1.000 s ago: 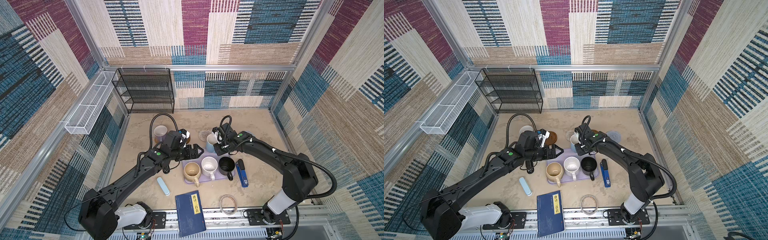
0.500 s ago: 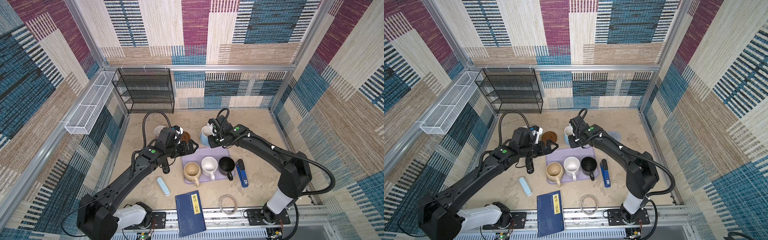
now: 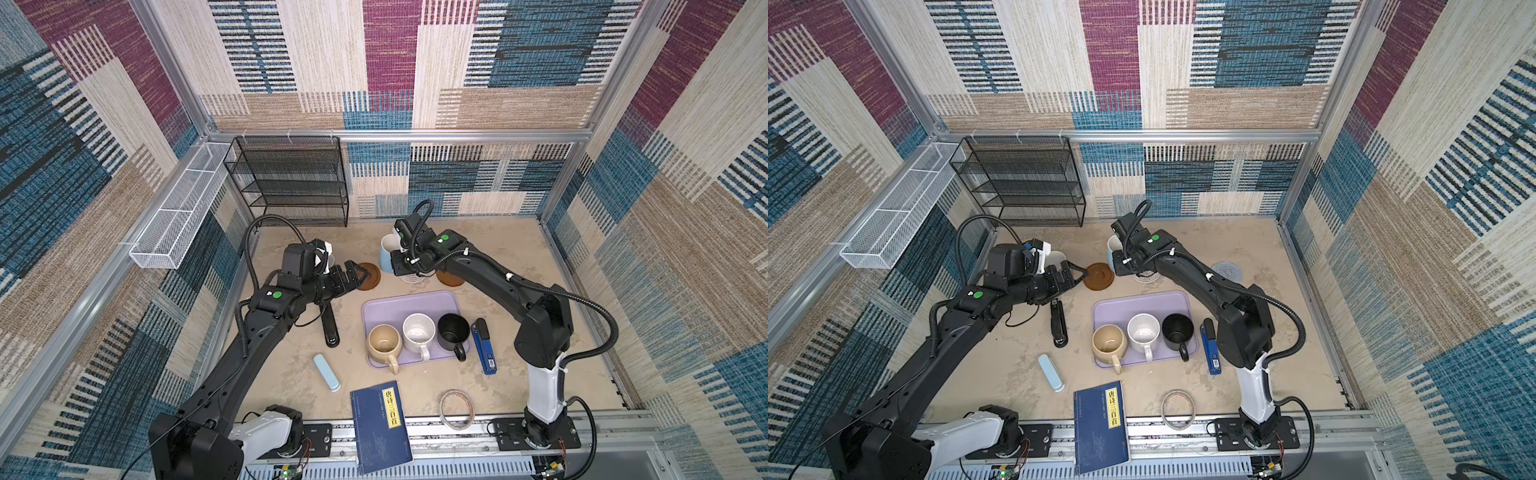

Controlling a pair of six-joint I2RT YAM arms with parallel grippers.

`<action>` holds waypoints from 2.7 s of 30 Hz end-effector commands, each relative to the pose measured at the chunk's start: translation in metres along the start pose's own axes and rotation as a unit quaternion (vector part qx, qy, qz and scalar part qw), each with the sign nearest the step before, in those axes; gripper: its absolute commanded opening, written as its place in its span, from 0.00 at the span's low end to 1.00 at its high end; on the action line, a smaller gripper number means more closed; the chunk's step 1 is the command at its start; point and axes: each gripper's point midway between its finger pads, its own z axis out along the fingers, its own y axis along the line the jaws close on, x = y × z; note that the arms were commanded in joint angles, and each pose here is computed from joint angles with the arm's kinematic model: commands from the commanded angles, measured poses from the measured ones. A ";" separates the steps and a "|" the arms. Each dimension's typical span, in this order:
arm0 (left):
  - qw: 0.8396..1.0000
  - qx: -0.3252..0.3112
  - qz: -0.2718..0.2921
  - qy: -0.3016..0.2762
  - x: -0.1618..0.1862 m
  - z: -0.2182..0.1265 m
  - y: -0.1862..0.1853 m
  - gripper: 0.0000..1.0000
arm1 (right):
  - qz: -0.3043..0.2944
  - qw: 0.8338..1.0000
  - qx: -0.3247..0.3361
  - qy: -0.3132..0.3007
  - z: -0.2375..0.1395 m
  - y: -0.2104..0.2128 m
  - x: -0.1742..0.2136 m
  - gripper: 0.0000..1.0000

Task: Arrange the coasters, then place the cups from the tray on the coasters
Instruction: 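Lift the light blue mug and carry it toward the brown wooden coaster, then lower the light blue mug onto the brown wooden coaster and open the right gripper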

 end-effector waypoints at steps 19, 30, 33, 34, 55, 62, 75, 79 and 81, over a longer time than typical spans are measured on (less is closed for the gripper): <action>1.000 -0.019 -0.003 -0.013 -0.035 0.008 0.018 1.00 | 0.013 0.999 -0.018 -0.026 0.062 0.046 -0.037 0.00; 0.999 -0.024 -0.019 -0.013 -0.038 0.022 0.031 1.00 | -0.007 1.000 -0.006 -0.011 0.091 0.041 -0.023 0.00; 0.999 -0.023 -0.023 -0.011 -0.038 0.026 0.032 1.00 | -0.026 0.999 -0.023 -0.016 0.093 0.049 -0.023 0.00; 0.999 -0.021 -0.025 -0.008 -0.036 0.027 0.033 0.99 | -0.028 0.999 -0.024 -0.018 0.093 0.049 -0.024 0.00; 0.999 -0.029 -0.027 -0.001 -0.027 0.033 0.043 1.00 | -0.040 0.999 0.019 0.018 0.119 0.045 -0.002 0.00; 0.999 -0.027 -0.031 -0.001 -0.026 0.033 0.044 1.00 | -0.046 0.999 0.027 0.009 0.111 0.049 -0.004 0.00; 0.999 -0.022 -0.041 0.001 -0.022 0.036 0.046 1.00 | -0.048 0.998 0.019 0.020 0.109 0.052 -0.001 0.12; 0.999 -0.023 -0.045 0.002 -0.021 0.037 0.048 1.00 | -0.048 0.998 0.024 0.024 0.111 0.050 0.002 0.14; 0.999 -0.020 -0.046 0.004 -0.020 0.037 0.047 1.00 | -0.047 0.998 0.030 0.028 0.111 0.048 0.004 0.14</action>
